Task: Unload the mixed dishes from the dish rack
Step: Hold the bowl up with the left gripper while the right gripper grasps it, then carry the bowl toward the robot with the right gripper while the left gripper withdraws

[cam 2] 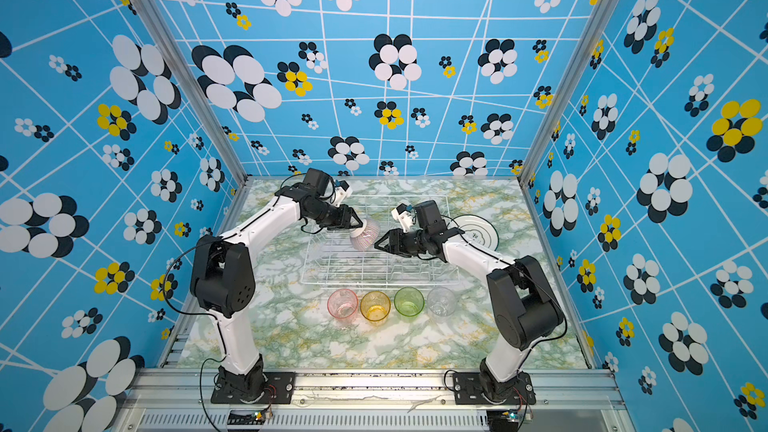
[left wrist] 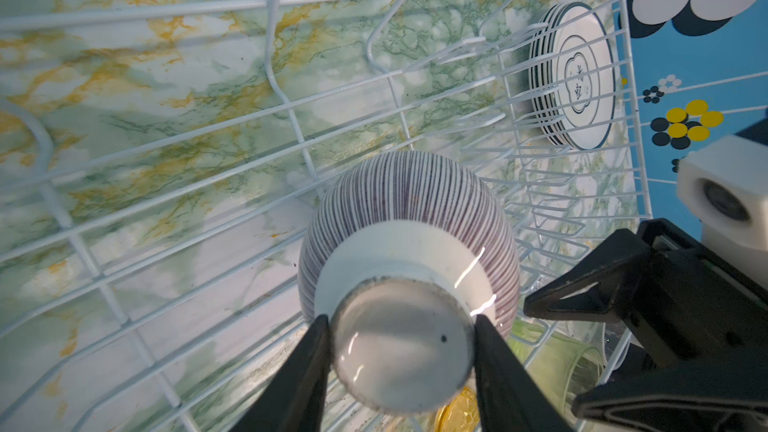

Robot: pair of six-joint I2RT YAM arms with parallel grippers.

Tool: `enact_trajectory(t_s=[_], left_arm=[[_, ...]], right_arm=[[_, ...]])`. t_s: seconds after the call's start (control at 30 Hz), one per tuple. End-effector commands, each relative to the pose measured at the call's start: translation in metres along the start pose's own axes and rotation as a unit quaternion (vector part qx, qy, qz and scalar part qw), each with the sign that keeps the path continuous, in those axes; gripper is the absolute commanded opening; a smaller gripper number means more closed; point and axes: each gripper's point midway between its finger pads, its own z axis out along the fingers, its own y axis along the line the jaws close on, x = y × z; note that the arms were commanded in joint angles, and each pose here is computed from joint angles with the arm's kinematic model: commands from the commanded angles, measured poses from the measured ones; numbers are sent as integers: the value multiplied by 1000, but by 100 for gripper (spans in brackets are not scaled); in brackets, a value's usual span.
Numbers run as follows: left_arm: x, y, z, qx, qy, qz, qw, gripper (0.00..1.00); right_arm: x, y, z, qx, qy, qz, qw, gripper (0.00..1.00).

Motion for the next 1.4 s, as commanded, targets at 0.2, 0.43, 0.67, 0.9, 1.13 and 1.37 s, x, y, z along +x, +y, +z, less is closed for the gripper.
enact_trajectory(t_s=[0.2,0.43,0.67,0.9,1.13,1.37], left_arm=[[-16,-37,-24,95,-44,12,994,27],[-19,-49,-27,141,-51,6,989,27],[-22,-64,-28,195,-56,-1,979,27],[-23,-78,-41,220,-67,6,973,26],[-19,-88,-42,234,-63,11,970,26],[-18,-93,-41,241,-60,12,969,26]], right_arm=[[-22,21,6,-55,-33,-11,998,51],[-35,38,2,-95,-65,-18,993,49],[-44,47,-3,-114,-89,-25,989,47],[-56,55,-6,-135,-120,-25,983,40],[-65,55,-9,-144,-141,-21,979,25],[-69,57,-13,-147,-149,-26,977,0]])
